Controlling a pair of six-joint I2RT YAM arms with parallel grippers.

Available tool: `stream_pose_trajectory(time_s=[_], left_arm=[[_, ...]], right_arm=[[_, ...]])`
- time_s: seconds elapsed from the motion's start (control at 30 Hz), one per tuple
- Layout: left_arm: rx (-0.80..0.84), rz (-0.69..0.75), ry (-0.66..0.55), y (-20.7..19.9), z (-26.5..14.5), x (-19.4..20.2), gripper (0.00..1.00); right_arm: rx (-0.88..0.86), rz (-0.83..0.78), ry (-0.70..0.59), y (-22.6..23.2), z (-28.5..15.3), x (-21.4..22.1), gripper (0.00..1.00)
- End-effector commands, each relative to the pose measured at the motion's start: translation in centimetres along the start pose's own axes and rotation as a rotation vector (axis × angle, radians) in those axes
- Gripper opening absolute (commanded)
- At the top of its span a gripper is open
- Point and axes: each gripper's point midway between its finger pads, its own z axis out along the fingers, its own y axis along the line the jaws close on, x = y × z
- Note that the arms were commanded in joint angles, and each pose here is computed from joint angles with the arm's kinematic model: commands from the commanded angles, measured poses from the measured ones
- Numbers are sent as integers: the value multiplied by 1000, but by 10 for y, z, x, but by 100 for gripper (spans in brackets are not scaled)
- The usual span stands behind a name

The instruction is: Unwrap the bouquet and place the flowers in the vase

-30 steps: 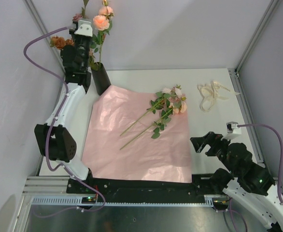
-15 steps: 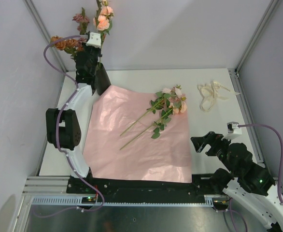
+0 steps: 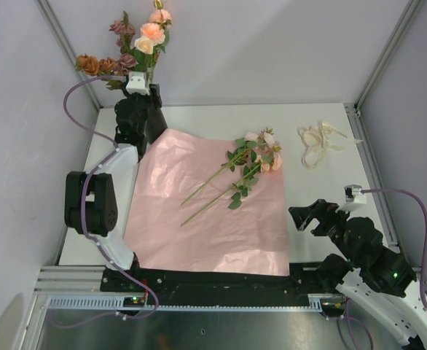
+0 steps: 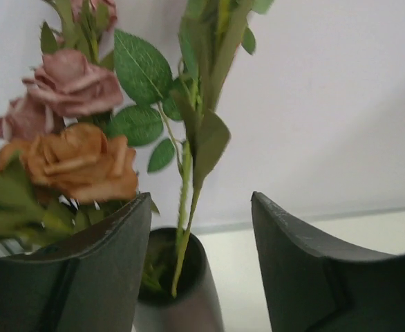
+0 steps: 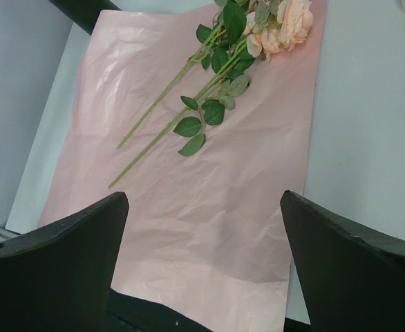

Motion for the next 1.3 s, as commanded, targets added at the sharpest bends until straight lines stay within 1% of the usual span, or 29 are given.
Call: stream_pose_trajectory(time_s=[0.0, 0.1, 0.23, 0.33, 0.43, 0.6, 0.7, 0.9, 1.0, 1.13, 1.27], left_arm=[[90, -92, -143, -15, -33, -71, 67], [220, -122, -96, -41, -55, -61, 71], [271, -183, -20, -60, -75, -54, 71], [286, -251, 76, -70, -91, -44, 72], [309, -266, 192, -82, -106, -24, 72], [288, -223, 418, -95, -130, 24, 71], [287, -194, 512, -109, -149, 42, 71], [401, -159, 697, -154, -191, 82, 71], [477, -142, 760, -182, -206, 95, 71], [559, -119, 801, -215, -219, 103, 70], [606, -102, 850, -240, -227, 113, 68]], right_arm=[[-26, 29, -41, 6, -6, -12, 99], [-33, 32, -47, 7, -7, -13, 99], [-33, 29, -44, 7, -7, -12, 99], [-38, 31, -43, 8, -7, -12, 99], [-50, 32, -44, 9, -8, -12, 99], [-67, 36, -45, 11, -9, -11, 99], [-72, 35, -43, 12, -9, -11, 99], [-77, 33, -40, 12, -10, -10, 99], [-80, 34, -40, 12, -9, -9, 99], [-79, 35, -43, 12, -9, -9, 99], [-78, 34, -43, 12, -9, -9, 99]])
